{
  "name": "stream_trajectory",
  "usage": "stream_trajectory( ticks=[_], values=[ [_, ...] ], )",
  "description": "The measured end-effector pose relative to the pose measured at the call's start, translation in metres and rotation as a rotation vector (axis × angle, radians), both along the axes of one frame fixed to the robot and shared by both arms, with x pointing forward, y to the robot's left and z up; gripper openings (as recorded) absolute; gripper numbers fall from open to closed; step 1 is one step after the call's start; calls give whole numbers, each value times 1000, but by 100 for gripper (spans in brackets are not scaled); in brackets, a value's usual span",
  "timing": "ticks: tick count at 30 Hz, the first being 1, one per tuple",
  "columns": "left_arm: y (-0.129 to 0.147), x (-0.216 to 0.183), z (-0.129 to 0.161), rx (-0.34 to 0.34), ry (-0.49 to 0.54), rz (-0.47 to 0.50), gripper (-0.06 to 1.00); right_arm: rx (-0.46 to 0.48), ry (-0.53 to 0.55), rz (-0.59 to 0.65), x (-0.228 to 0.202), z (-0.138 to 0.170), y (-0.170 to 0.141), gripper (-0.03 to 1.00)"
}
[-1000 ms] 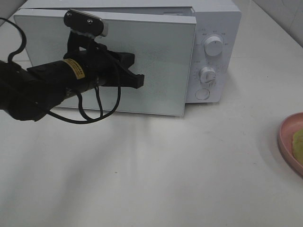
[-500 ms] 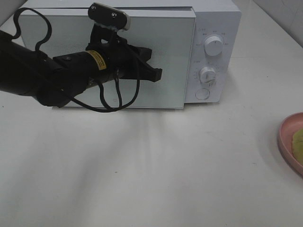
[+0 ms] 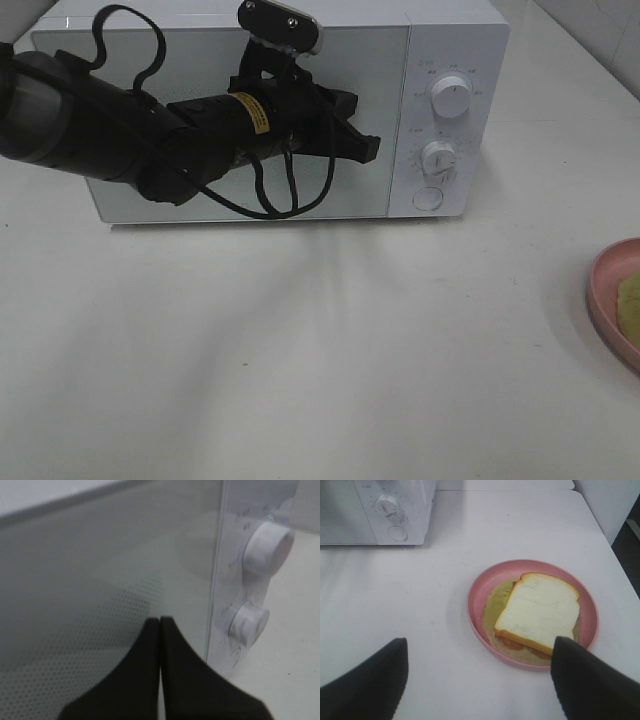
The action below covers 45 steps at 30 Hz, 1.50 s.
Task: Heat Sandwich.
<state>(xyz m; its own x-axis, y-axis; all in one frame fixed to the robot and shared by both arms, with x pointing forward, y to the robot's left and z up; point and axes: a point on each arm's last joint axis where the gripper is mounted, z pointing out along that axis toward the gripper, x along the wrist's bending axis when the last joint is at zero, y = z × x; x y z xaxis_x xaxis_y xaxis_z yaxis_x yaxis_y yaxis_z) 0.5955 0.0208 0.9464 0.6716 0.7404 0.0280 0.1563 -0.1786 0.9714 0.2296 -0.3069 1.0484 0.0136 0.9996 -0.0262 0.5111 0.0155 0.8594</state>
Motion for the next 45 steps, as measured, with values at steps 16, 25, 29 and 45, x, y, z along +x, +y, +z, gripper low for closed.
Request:
stream_trajectory(
  ticks=[16,25,29,45],
  values=[
    [-1,1,-4,1,7,2,0,0,0,0,0,0,0,76],
    [2,-3,-1,-2,13,7,0,0,0,0,0,0,0,76],
    [17,-9,3,-18,40,49,0,0,0,0,0,0,0,76],
    [50,-83,17,4,113,29,2,0,0,0,0,0,0,76]
  ],
)
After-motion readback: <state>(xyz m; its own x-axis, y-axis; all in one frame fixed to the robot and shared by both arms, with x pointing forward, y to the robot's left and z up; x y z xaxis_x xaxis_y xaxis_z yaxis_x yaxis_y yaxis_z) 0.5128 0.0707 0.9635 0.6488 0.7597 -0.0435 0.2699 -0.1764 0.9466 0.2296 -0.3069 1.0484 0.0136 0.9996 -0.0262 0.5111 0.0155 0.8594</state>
